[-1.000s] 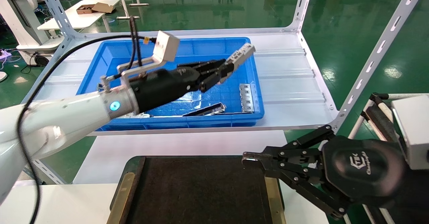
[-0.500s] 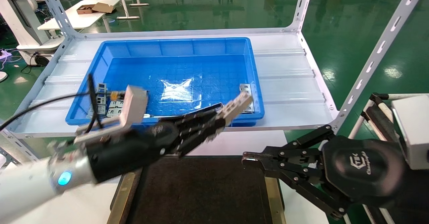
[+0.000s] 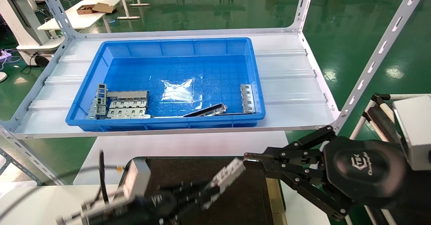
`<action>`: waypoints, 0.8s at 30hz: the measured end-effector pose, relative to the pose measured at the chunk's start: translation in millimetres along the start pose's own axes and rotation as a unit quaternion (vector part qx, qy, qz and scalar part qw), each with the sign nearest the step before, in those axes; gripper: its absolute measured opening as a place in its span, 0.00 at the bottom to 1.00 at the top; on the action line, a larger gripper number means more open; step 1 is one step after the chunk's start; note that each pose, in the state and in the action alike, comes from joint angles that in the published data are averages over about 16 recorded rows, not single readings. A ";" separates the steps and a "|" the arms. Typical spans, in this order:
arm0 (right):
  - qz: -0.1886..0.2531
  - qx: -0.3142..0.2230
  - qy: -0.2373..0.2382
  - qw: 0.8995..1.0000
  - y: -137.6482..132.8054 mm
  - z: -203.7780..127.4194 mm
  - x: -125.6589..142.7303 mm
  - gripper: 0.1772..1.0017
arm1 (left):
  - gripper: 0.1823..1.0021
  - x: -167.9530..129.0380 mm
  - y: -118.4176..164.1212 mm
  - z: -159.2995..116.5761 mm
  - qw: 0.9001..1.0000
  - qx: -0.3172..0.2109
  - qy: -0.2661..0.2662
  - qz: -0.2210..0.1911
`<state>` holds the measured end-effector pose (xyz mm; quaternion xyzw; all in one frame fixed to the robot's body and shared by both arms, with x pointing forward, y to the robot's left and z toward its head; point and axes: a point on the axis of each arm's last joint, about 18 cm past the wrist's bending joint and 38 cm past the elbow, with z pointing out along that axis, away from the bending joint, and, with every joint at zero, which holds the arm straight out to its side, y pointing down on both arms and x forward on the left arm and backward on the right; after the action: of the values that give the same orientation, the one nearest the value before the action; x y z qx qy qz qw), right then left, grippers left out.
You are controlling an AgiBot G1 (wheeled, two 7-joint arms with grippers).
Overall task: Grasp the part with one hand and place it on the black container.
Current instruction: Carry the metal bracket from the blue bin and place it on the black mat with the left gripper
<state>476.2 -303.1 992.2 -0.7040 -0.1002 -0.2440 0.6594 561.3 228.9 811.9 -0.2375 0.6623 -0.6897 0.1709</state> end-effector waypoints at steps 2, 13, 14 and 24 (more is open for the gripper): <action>0.000 0.000 0.000 1.000 0.0 0.0 0.0 0.02 | 0.17 1.3 18.2 1.7 1.000 -0.006 -0.010 -0.015; 0.000 0.000 0.000 1.000 0.0 0.0 0.0 0.02 | 0.17 1.7 94.2 38.8 0.988 0.000 -0.115 -0.101; 0.000 0.000 0.000 1.000 0.0 0.0 0.0 0.02 | 0.17 1.5 98.6 44.2 0.986 0.003 -0.127 -0.108; 0.000 0.000 0.000 1.000 0.0 0.0 0.0 0.02 | 0.17 -0.4 119.7 93.9 0.960 0.034 -0.219 -0.169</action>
<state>476.2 -303.1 992.2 -0.7040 -0.1002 -0.2440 0.6594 604.3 143.2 693.7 -0.4855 0.5346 -0.6621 0.2005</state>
